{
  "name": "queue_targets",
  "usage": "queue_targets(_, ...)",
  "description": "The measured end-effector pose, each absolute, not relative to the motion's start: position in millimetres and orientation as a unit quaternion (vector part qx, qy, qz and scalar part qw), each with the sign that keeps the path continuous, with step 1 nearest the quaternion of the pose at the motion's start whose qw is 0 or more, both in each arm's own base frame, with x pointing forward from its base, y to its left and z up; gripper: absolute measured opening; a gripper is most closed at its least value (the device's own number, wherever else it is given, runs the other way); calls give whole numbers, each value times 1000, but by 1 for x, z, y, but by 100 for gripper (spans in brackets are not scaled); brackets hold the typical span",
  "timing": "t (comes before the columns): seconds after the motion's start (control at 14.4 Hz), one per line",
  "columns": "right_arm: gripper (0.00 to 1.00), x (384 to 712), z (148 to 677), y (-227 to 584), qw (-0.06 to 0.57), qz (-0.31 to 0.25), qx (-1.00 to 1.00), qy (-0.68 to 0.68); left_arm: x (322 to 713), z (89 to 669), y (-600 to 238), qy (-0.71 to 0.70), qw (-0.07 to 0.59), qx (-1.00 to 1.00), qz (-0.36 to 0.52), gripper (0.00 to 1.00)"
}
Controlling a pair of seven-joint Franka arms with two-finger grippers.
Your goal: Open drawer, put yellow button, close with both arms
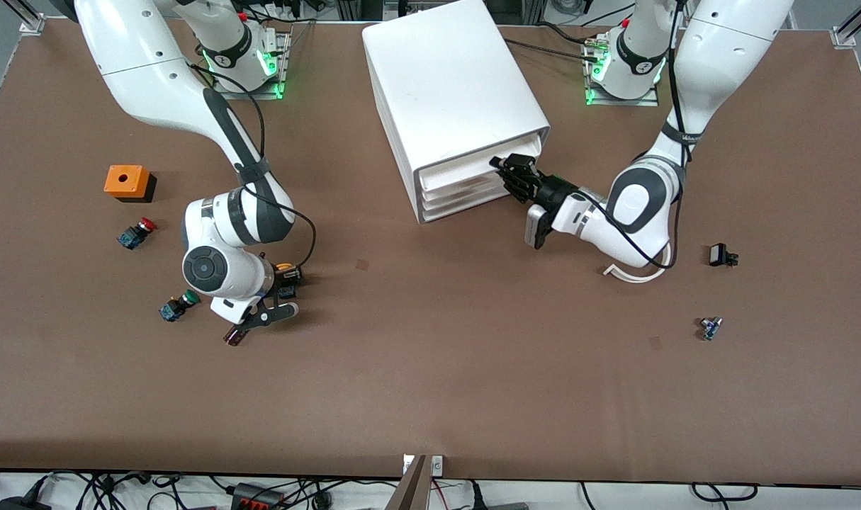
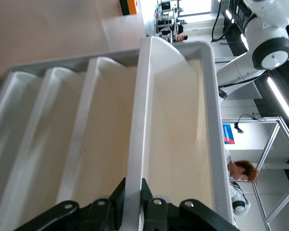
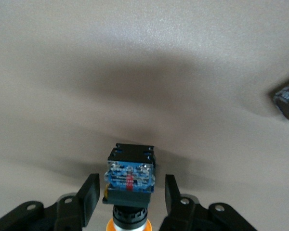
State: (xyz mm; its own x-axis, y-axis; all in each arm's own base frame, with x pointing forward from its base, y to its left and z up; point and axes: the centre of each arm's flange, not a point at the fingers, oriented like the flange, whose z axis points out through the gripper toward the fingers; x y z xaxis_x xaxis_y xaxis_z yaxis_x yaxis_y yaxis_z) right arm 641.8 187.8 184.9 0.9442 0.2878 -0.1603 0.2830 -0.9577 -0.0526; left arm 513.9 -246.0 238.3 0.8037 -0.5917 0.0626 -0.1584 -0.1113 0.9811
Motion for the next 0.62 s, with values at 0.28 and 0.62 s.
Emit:
queue_targets(0.28,48,641,183,188,14,85,-986,-145,555,237,-223,-250,620,730,-143,12)
queue_targets(0.62,43,655,201,191,17,62,-987,-146,595,240,-202,-255,613,740,-109,15)
